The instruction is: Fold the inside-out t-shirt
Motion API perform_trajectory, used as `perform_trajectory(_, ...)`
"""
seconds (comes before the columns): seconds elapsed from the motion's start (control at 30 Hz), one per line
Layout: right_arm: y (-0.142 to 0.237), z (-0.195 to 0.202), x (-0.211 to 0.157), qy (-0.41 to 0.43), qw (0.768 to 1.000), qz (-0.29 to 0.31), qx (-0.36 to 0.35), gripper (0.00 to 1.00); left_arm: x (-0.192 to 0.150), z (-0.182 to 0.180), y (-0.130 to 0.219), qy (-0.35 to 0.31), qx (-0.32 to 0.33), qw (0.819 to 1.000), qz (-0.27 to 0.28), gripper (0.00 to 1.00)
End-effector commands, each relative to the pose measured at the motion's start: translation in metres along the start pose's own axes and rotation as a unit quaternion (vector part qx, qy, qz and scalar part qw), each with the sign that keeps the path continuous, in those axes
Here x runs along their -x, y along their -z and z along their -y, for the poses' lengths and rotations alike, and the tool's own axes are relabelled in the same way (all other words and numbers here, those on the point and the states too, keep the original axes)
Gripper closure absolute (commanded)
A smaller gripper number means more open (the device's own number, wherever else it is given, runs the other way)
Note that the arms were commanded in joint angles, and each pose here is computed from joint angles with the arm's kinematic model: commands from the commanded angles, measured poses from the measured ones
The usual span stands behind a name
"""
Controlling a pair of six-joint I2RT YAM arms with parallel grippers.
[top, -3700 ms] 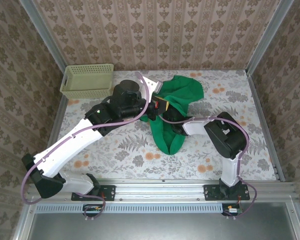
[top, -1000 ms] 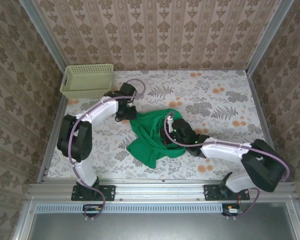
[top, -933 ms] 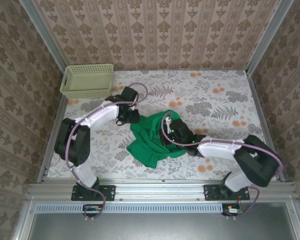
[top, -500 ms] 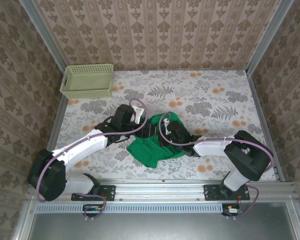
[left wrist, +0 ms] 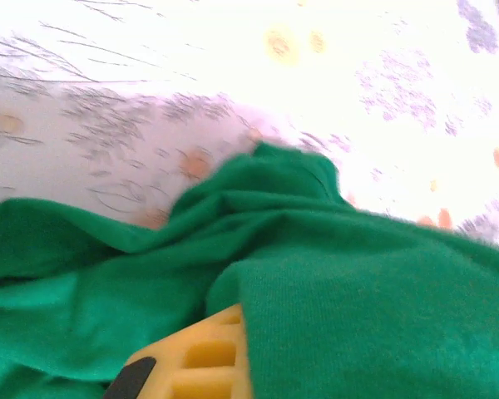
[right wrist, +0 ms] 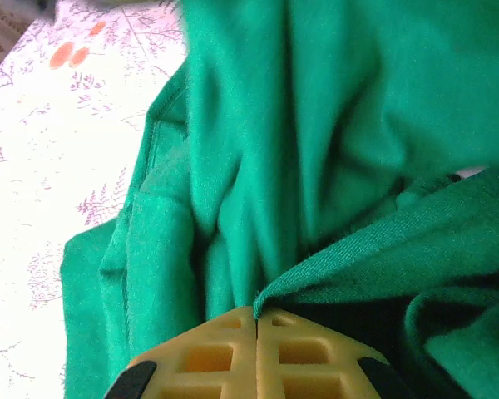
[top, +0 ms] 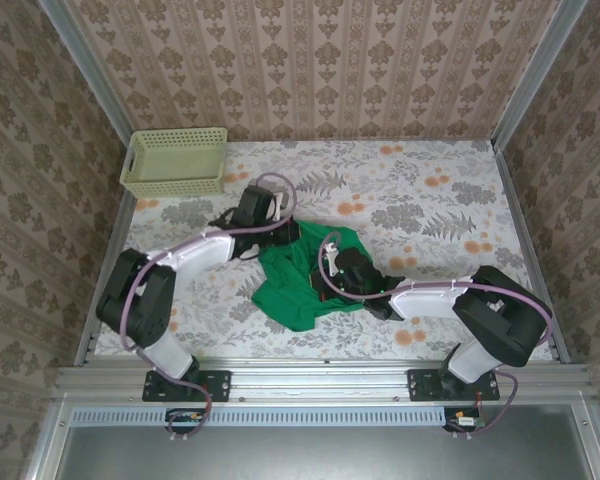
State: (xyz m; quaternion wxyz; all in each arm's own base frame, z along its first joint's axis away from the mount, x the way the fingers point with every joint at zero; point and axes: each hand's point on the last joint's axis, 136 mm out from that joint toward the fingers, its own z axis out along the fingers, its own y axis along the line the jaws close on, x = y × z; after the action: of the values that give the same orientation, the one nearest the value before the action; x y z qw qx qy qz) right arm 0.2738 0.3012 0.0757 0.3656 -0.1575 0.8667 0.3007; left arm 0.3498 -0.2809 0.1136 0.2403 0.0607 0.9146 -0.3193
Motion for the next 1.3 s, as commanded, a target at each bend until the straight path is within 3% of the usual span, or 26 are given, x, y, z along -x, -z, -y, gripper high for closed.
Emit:
perform_trajectory(0.0,0.009,-0.018,0.008,0.0,0.999,0.016,0.036,1.0,0.007,-0.044,-0.012,0.045,0.119,0.99,-0.053,1.0)
perform_trajectory(0.1,0.022,-0.024,0.022,0.002,0.999,0.035,0.037,1.0,-0.009,-0.066,-0.029,0.042,0.168,0.979,-0.109,1.0)
perform_trajectory(0.27,0.061,-0.029,0.058,0.005,0.995,0.097,0.026,1.0,-0.03,-0.09,-0.035,0.038,0.212,0.965,-0.15,0.95)
perform_trajectory(0.43,0.084,-0.019,0.077,0.001,0.991,0.137,-0.01,1.0,-0.033,-0.074,-0.028,-0.016,0.199,0.967,-0.158,0.84)
perform_trajectory(0.67,0.081,0.021,0.072,-0.05,0.986,0.141,-0.067,1.0,-0.051,-0.022,-0.003,-0.039,0.078,0.99,-0.113,0.56)
perform_trajectory(0.87,0.075,0.023,0.073,-0.053,0.988,0.13,-0.069,1.0,-0.081,-0.001,0.028,-0.048,0.046,0.995,-0.068,0.28)
perform_trajectory(0.93,0.08,0.022,0.079,-0.053,0.987,0.137,-0.066,1.0,-0.094,-0.001,0.028,-0.041,0.037,0.996,-0.071,0.24)
perform_trajectory(1.13,0.122,0.011,0.112,-0.044,0.981,0.181,-0.051,1.0,-0.13,-0.054,0.014,0.001,0.107,0.986,-0.13,0.4)
perform_trajectory(1.27,0.167,0.003,0.145,-0.039,0.973,0.222,-0.037,1.0,-0.109,-0.081,0.02,0.041,0.122,0.986,-0.108,0.68)
